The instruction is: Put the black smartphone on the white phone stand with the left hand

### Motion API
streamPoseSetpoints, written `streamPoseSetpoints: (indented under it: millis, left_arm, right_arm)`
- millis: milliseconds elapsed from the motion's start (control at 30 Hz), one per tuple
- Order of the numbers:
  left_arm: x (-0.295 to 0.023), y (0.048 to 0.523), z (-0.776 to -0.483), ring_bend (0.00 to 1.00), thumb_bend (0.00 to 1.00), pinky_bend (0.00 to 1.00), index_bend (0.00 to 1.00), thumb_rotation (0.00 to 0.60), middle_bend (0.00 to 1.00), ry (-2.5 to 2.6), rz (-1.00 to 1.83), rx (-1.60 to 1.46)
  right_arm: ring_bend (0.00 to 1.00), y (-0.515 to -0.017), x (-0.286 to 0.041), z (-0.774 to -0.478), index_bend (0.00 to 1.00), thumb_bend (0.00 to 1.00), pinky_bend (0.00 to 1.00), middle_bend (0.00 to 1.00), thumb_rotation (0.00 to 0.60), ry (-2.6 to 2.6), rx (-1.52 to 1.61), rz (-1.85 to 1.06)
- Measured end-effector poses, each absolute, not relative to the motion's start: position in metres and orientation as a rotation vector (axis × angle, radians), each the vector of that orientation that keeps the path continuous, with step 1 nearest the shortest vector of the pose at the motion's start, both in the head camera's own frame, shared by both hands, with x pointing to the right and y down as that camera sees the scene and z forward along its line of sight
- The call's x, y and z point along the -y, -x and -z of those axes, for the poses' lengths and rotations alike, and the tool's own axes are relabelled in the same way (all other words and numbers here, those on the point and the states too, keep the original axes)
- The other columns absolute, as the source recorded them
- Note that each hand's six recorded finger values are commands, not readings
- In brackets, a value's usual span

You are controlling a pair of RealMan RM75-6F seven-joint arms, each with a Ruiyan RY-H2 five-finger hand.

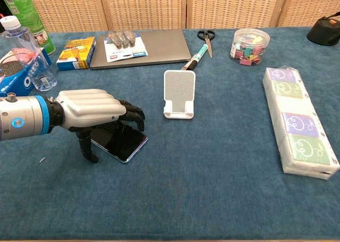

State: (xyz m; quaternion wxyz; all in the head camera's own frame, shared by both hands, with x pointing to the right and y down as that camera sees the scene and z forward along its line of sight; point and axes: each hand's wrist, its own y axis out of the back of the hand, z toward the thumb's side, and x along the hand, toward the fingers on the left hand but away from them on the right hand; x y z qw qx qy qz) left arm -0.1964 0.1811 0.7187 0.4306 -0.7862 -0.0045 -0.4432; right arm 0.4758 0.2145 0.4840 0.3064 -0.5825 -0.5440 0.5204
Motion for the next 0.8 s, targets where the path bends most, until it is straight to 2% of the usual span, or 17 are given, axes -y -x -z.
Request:
streamPoseSetpoints:
  millis: [100, 233, 500, 800]
  left_arm:
    - [-0.181, 0.197, -0.720, 0.34, 0.00, 0.45, 0.58, 0.600, 0.44, 1.942, 1.093, -0.024]
    - [-0.181, 0.198, -0.720, 0.40, 0.00, 0.48, 0.62, 0.600, 0.51, 1.927, 1.067, -0.072]
    - [-0.176, 0.206, -0.715, 0.49, 0.01, 0.54, 0.64, 0.600, 0.53, 1.904, 1.014, -0.185]
    - [-0.166, 0.215, -0.701, 0.49, 0.01, 0.54, 0.64, 0.600, 0.53, 1.875, 0.985, -0.297]
  right_arm:
    - [0.00, -0.475, -0.215, -0.484, 0.00, 0.00, 0.00, 0.00, 0.600, 1.543, 1.439, -1.375]
    - [0.00, -0.474, -0.214, -0.484, 0.00, 0.00, 0.00, 0.00, 0.600, 1.544, 1.438, -1.374]
    - [0.00, -0.473, -0.215, -0.483, 0.00, 0.00, 0.00, 0.00, 0.600, 1.545, 1.436, -1.372]
    - [0.00, -0.474, -0.216, -0.484, 0.00, 0.00, 0.00, 0.00, 0.600, 1.546, 1.433, -1.375]
